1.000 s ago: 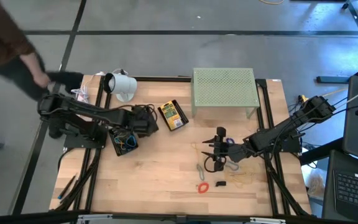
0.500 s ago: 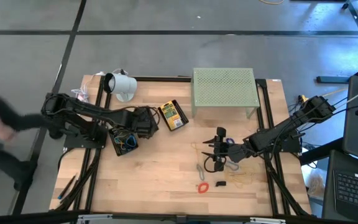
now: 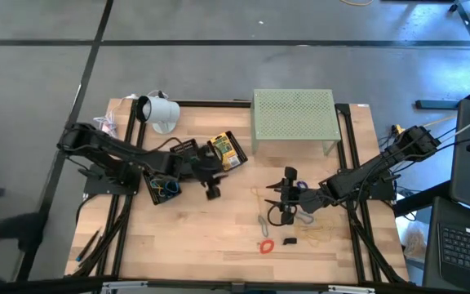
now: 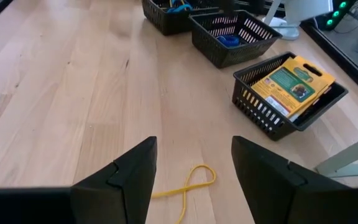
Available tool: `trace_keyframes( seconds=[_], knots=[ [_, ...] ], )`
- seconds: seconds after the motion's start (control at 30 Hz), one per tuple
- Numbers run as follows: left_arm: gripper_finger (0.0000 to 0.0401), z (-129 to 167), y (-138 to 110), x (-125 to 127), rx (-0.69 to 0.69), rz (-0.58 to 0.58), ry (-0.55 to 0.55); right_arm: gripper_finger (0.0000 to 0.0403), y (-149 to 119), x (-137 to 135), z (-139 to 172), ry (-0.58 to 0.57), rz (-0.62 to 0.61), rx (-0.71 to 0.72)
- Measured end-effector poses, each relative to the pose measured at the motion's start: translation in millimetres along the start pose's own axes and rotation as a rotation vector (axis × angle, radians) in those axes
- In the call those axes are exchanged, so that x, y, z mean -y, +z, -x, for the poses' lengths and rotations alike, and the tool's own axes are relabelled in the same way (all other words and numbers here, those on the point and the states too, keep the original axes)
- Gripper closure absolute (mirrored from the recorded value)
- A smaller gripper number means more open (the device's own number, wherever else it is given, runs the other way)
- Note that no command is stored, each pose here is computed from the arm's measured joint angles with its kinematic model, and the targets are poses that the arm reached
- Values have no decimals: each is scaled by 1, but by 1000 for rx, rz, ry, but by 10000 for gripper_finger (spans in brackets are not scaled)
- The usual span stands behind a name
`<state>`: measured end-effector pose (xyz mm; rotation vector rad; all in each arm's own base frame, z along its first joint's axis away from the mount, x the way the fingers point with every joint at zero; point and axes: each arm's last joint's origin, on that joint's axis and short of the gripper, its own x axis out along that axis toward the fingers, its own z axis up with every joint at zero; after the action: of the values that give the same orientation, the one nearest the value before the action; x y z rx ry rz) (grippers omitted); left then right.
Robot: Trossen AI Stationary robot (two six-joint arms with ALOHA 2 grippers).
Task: Pick & Place Office Desk Supplies
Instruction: Put the yellow rubber band into the left black basket
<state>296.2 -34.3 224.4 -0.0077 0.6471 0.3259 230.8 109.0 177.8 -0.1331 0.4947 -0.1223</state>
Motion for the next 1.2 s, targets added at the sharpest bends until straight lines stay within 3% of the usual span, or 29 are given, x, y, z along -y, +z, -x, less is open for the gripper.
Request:
trace_keyframes(
  seconds=[0.13, 0.33, 0.57, 0.73, 0.97, 1.1, 1.2],
  knots=[
    [253, -19, 1, 17, 67, -50, -132, 192, -1, 0, 0, 0, -14, -7],
    [218, -60, -11, 31, 116, -82, -245, 192, -1, -1, 0, 46, -20, -20],
    [176, -104, -18, 33, 170, -187, -242, 192, -2, -5, 2, 69, -35, -25],
    [168, -139, -16, 38, 133, -268, -327, 192, 3, -3, 10, 84, -45, -4],
    [168, -169, -8, 39, -69, -406, -366, 192, 9, 1, 23, 116, -107, 11],
    [168, -176, 1, 35, -104, -398, -393, 192, 9, 2, 25, 139, -129, -5],
    [172, -179, 1, 31, -142, -325, -452, 192, 8, 2, 25, 138, -128, -9]
  ],
)
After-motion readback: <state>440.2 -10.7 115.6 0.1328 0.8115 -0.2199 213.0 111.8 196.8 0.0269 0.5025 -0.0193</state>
